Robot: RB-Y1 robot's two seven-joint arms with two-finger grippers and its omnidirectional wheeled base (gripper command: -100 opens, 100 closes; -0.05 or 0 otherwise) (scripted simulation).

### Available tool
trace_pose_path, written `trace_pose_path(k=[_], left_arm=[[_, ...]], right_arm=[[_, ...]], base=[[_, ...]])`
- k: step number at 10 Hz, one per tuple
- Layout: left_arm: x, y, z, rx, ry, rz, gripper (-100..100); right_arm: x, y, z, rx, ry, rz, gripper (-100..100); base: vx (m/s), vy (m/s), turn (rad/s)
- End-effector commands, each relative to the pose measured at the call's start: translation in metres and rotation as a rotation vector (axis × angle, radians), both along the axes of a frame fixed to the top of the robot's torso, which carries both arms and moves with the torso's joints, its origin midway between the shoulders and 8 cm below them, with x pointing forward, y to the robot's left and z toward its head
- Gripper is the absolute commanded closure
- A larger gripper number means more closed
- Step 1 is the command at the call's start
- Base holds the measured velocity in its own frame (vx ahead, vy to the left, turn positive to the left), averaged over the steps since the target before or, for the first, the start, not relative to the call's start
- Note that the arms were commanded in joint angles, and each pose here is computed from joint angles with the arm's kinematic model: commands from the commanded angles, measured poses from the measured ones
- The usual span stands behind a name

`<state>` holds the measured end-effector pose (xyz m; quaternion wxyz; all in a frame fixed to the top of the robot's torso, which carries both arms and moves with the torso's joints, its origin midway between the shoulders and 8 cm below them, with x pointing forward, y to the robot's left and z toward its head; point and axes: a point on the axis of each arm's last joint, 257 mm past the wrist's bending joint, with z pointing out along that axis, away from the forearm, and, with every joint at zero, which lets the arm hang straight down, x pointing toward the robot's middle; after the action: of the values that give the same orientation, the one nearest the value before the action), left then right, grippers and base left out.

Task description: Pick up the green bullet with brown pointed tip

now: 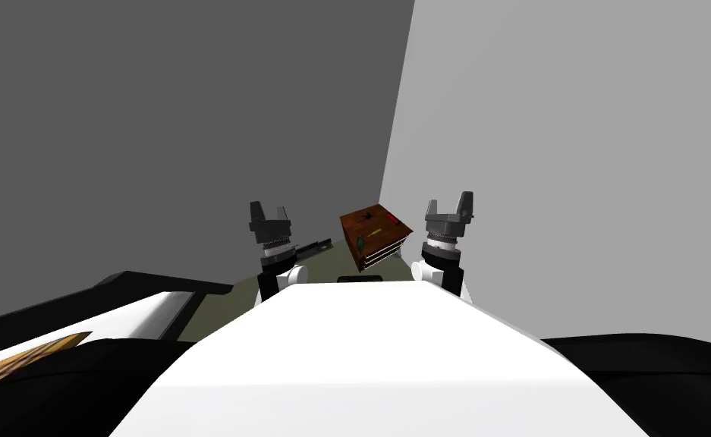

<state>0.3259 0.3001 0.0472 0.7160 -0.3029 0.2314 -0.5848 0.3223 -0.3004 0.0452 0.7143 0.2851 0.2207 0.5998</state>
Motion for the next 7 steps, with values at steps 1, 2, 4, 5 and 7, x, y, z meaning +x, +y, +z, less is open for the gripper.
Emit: trace_pose_path(k=[1,2,4,5,7], left_arm=[[0.0,0.0,0.0,0.0,0.0,0.0,0],[0.0,0.0,0.0,0.0,0.0,0.0,0],[0.0,0.0,0.0,0.0,0.0,0.0,0],[0.0,0.0,0.0,0.0,0.0,0.0,0],[0.0,0.0,0.0,0.0,0.0,0.0,0]], right_arm=[[0.003,0.003,-0.008,-0.045,0.029,0.003,-100],[0.006,0.005,-0.016,-0.083,0.058,0.001,-100],[0.012,0.007,-0.043,-0.176,0.14,-0.011,-100],[0.015,0.006,-0.061,-0.227,0.192,-0.022,-100],[0.019,0.0,-0.105,-0.336,0.315,-0.05,-100]], base=[[-0.022,-0.001,0.054],[-0.043,-0.01,0.108],[-0.063,-0.015,0.16],[-0.077,-0.018,0.204],[-0.087,-0.026,0.267]])
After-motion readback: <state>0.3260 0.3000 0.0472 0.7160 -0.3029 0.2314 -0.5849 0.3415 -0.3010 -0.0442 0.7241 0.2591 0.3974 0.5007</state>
